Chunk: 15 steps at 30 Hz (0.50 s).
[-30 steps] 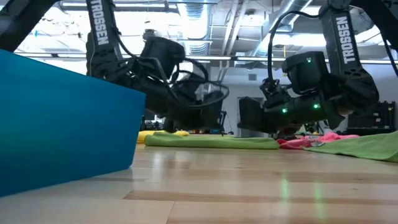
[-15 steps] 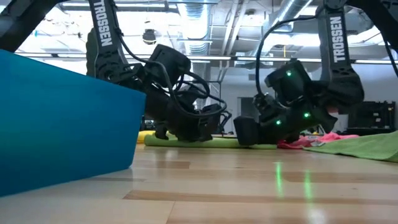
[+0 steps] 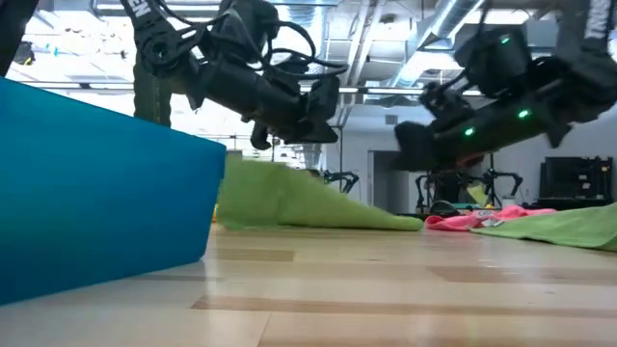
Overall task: Fold microfiber towels
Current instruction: Fold the top green microfiber
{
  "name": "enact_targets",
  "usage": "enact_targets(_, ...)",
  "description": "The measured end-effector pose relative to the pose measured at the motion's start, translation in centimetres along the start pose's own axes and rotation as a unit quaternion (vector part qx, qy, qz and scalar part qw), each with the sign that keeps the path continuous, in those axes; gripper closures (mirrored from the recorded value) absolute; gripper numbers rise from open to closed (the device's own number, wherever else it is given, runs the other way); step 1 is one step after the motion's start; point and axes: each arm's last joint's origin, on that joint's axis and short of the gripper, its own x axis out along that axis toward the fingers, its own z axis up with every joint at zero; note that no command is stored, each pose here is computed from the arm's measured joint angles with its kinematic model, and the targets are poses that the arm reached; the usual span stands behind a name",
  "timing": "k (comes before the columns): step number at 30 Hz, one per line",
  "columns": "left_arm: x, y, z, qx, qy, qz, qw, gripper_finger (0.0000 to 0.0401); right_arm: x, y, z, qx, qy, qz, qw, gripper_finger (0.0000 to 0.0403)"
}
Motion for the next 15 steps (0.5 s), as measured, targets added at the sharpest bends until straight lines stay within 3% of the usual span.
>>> enact_targets(5,0.1,0.1,-1.2,-0.024,0.042,-0.08,0.996,0.0401,-1.6,-0.8,0.1,0.012,0.008,0.026,1.0,0.0344)
enact_targets(8,0.3,-0.2,-3.1,-0.026,0.085,-0.118,0.989,0.0401,-1.8,-0.7,0.5,0.01,0.005,0.074,0.997,0.0334)
enact_targets(11,0.3,-0.8,-4.3,-0.045,0.099,-0.129,0.986,0.0401,-2.0,-0.3,0.4,-0.016,0.012,0.135,0.991,0.0324)
enact_targets(15,-0.1,-1.6,-6.3,-0.027,0.124,-0.114,0.985,0.0401,-2.1,0.1,-0.9,-0.065,0.049,0.154,0.985,0.0302)
